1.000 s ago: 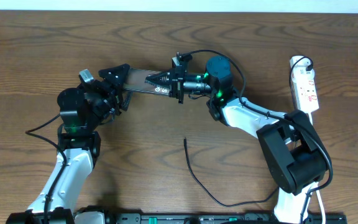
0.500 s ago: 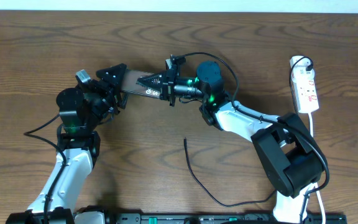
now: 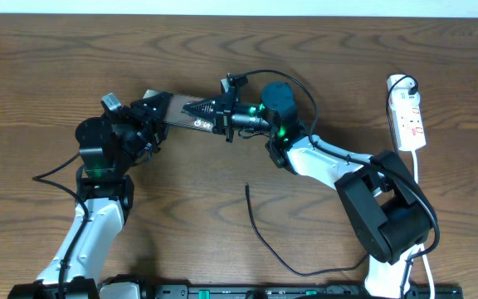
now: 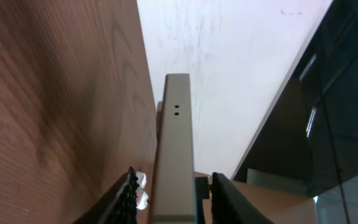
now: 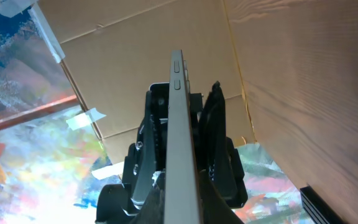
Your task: Plug charger to phone and switch on socket
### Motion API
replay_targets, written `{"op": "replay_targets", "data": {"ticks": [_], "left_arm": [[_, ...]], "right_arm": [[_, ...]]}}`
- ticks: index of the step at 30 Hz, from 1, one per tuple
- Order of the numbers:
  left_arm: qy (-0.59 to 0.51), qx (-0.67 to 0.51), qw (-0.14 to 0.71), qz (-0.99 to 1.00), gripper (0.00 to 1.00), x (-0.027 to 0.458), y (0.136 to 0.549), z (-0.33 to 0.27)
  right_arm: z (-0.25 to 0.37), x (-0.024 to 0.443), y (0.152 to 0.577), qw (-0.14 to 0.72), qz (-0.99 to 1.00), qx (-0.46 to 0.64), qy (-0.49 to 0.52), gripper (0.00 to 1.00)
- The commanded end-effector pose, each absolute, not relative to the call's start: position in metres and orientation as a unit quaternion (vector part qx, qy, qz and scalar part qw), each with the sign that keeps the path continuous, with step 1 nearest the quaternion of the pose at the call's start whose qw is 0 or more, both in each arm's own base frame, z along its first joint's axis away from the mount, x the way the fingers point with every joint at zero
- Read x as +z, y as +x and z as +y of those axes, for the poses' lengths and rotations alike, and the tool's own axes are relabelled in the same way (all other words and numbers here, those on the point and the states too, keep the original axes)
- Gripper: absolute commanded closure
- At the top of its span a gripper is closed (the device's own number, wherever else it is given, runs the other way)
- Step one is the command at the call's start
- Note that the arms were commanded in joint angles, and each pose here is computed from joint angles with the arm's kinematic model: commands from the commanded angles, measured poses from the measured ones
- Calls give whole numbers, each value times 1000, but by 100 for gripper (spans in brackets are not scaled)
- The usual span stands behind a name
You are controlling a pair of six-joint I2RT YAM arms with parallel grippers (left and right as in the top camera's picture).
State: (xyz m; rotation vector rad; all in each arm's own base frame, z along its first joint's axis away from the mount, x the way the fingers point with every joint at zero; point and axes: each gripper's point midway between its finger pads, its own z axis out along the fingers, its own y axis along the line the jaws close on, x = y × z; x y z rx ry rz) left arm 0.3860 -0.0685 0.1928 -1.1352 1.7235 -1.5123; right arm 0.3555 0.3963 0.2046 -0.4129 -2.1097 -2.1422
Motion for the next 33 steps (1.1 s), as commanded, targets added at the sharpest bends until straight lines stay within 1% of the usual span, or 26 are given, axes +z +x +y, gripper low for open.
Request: {"op": "replay_targets", "data": {"ticks": [1,7,18,19,23,33], "left_arm": [[-422,-565,290,647,73,192,387,-69],[-422,-565,290,647,80,192,387,-69],[-422,-564,290,647,81,192,387,-69],[-422,-564,290,647,87,192,387,-69],[-422,-564,290,647,92,192,387,-69],[-422,-564,290,648,93,192,387,-69]], "right_arm": [[405,215,346,47,-692,-712,-109,99],[406,215,346,46,-692,-712,-111,99],[411,214,343,44,-693,-711,-112,99],[411,214,343,45,-693,-711,-111,99],[412,214,342,45,-693,-711,-111,99],[411,214,343,44,-693,-711,-112,99]]}}
